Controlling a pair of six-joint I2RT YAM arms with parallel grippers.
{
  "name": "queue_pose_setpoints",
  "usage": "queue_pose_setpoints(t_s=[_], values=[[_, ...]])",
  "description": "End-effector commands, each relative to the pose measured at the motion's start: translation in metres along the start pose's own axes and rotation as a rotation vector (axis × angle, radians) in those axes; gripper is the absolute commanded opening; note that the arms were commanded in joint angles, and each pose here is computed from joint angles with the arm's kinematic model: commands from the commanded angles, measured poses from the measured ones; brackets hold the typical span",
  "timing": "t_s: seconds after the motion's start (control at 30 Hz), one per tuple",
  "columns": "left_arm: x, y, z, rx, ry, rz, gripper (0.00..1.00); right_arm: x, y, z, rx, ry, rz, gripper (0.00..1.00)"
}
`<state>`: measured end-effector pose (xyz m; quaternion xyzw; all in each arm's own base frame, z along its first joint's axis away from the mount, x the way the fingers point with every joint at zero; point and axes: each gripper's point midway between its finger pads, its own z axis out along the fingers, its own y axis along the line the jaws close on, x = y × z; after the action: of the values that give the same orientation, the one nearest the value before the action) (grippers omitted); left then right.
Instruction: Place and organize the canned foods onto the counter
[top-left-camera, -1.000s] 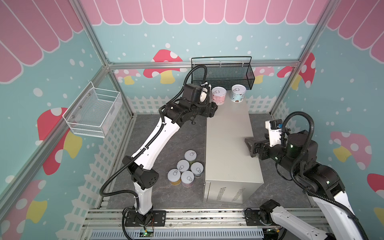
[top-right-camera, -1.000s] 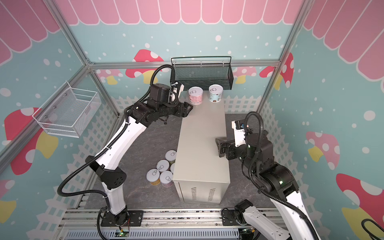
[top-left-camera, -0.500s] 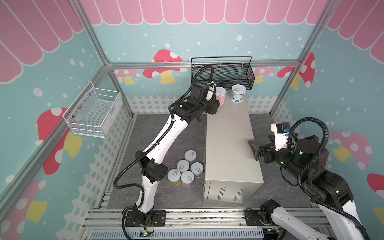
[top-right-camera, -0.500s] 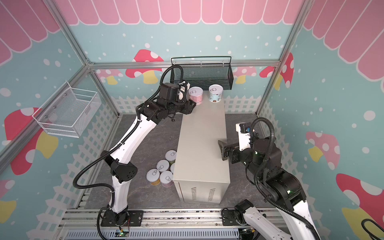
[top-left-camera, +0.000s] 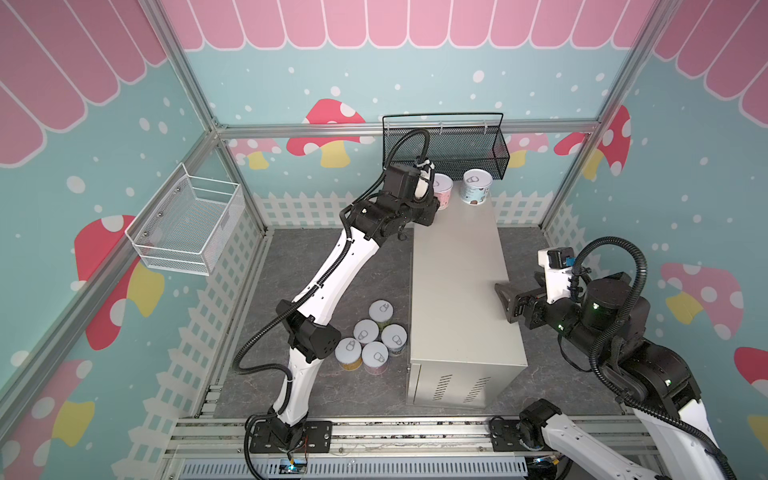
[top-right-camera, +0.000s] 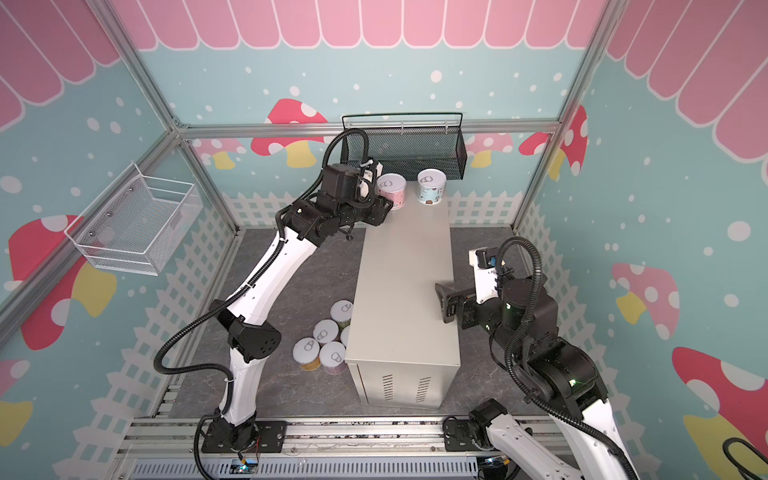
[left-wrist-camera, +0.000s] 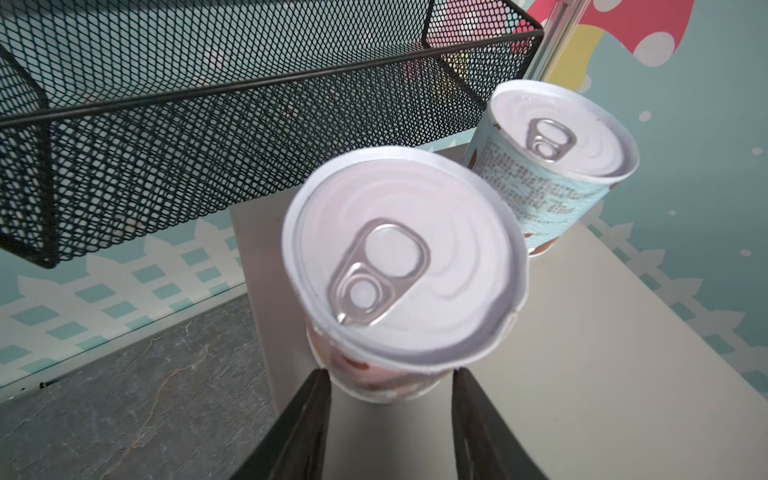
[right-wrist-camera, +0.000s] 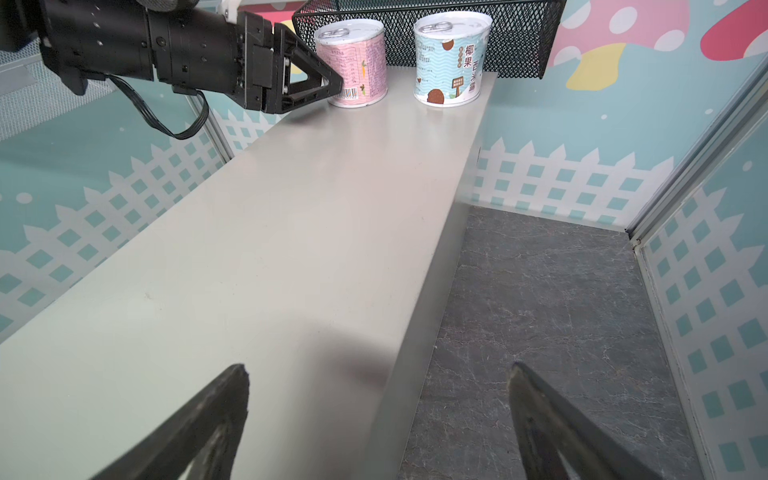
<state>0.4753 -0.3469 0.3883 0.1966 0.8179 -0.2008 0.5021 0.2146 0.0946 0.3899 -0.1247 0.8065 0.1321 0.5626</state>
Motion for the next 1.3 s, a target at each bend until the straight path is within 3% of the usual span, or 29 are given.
queue_pose_setpoints(t_s=[0.0, 0.27, 0.93, 1.03, 1.2, 1.27], values=[[-0.001, -0.005, 0.008, 0.017, -0.009, 0.032, 0.47, 0.000, 0.002, 0.000, -0.010, -0.009, -0.014, 0.98], [0.000, -0.008, 0.017, 0.028, -0.017, 0.028, 0.43, 0.002, 0.001, -0.001, -0.006, -0.010, -0.016, 0.98], [0.002, -0.003, 0.029, 0.007, -0.029, 0.019, 0.45, 0.008, 0.003, 0.001, -0.018, 0.002, -0.014, 0.98], [0.001, -0.004, 0.027, 0.009, -0.030, 0.018, 0.52, 0.008, 0.004, 0.001, -0.024, 0.001, -0.014, 0.98], [-0.006, -0.006, 0.010, 0.021, -0.040, 0.004, 0.81, 0.009, 0.005, 0.001, -0.033, 0.004, -0.012, 0.98], [-0.009, -0.007, -0.002, 0.019, -0.044, -0.003, 0.85, 0.009, 0.006, 0.001, -0.041, 0.003, -0.010, 0.98]])
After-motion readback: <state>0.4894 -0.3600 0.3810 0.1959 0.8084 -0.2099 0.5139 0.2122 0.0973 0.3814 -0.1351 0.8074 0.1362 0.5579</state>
